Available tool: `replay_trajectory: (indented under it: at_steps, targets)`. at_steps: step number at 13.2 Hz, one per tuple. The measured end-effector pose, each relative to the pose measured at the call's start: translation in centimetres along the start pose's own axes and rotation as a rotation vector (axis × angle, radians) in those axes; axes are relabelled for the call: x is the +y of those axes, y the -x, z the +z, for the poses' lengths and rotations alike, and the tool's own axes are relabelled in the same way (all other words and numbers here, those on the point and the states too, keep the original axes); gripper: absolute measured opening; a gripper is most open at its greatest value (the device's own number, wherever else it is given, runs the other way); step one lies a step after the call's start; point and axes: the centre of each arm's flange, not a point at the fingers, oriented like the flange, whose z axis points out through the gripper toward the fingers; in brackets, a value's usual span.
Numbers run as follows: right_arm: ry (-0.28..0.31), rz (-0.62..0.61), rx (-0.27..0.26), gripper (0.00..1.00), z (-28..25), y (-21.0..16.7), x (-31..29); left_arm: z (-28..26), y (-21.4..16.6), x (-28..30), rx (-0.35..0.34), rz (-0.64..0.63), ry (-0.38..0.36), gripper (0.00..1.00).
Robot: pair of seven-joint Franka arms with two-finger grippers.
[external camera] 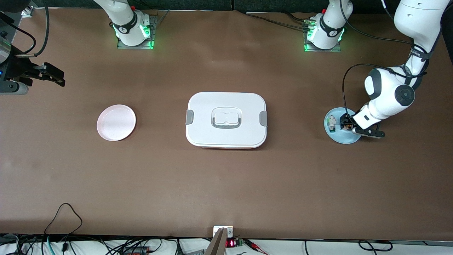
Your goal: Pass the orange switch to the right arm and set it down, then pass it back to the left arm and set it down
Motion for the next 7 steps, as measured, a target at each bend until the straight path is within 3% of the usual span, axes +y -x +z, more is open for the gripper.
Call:
replay_trajectory:
  at_steps: [5, 7]
  targets:
    - [0.000, -0.001, -0.009, 1.00, 0.2, 0.0, 0.0, -0.9, -1.0, 1.1, 0.018, 0.050, 0.002, 0.72]
    - [0.000, -0.001, -0.013, 1.00, 0.5, -0.2, -0.1, -2.3, -1.8, 1.7, -0.012, 0.063, 0.018, 0.72]
